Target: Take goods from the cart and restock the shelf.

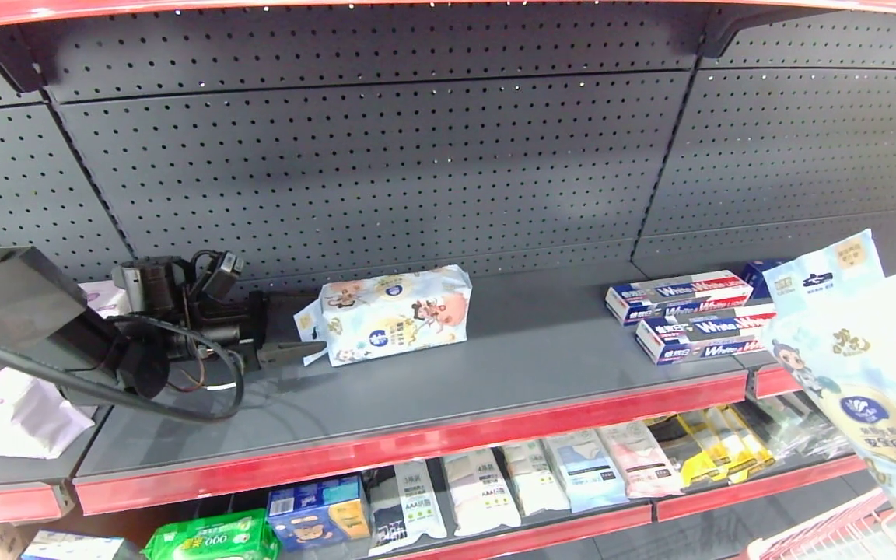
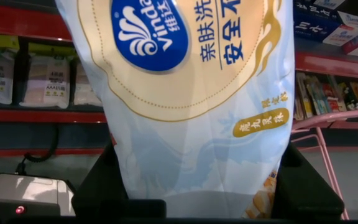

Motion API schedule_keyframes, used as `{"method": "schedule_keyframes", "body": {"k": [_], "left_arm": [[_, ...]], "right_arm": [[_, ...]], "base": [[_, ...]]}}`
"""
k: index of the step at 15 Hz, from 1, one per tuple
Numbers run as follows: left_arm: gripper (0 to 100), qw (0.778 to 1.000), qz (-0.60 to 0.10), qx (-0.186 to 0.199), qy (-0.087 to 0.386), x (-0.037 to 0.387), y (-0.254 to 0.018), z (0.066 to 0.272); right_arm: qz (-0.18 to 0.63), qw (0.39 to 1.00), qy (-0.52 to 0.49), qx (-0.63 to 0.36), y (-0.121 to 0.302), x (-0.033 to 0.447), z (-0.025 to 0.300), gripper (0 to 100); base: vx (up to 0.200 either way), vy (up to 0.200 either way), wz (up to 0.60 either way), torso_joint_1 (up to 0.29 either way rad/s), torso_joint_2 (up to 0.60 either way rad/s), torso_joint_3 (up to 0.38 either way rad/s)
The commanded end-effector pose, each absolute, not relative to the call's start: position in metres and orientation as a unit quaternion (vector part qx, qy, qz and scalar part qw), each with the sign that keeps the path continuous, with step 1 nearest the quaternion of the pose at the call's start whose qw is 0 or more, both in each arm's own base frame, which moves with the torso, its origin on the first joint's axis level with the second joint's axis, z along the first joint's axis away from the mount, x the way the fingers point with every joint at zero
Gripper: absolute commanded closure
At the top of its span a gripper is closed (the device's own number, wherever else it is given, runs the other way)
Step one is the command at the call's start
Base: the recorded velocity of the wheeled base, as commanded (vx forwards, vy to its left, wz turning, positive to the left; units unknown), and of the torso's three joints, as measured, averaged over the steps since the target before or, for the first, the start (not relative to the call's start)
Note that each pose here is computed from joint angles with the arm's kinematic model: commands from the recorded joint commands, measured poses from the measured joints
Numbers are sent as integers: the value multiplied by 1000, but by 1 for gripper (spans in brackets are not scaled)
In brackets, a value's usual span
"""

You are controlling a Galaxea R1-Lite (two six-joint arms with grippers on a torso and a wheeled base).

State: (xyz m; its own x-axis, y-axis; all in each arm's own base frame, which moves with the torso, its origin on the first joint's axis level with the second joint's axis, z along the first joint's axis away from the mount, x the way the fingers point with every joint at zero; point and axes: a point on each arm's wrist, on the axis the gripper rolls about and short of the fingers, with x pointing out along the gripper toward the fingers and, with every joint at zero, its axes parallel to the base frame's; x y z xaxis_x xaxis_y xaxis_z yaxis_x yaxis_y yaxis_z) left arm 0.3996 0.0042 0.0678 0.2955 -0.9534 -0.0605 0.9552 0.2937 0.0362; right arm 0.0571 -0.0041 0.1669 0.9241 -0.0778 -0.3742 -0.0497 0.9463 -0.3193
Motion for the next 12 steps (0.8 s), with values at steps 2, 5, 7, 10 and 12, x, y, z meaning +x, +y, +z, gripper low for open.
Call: {"method": "schedule_keyframes", "body": {"k": [2,5,7,10,12], "left_arm": [[0,799,-600,33,13,401,-2,59],[0,800,-600,30,17,403,-3,52],[0,800,-600,29,18,404,-3,50],[0,800,-599,33,13,406,-2,53],[0,795,-606,35,11,407,-10,53]], "right_arm": [[-6,966,201,-164,-4,58,165,100],[-6,965,204,-164,-4,58,163,100],[-5,965,207,-163,-4,58,162,100],[-4,964,212,-163,-4,58,159,100],[-4,963,214,-162,-4,56,155,100]], "base": [[0,0,0,0,0,0],[0,0,0,0,0,0],[0,0,0,0,0,0],[0,0,0,0,0,0],[0,0,0,0,0,0]]}}
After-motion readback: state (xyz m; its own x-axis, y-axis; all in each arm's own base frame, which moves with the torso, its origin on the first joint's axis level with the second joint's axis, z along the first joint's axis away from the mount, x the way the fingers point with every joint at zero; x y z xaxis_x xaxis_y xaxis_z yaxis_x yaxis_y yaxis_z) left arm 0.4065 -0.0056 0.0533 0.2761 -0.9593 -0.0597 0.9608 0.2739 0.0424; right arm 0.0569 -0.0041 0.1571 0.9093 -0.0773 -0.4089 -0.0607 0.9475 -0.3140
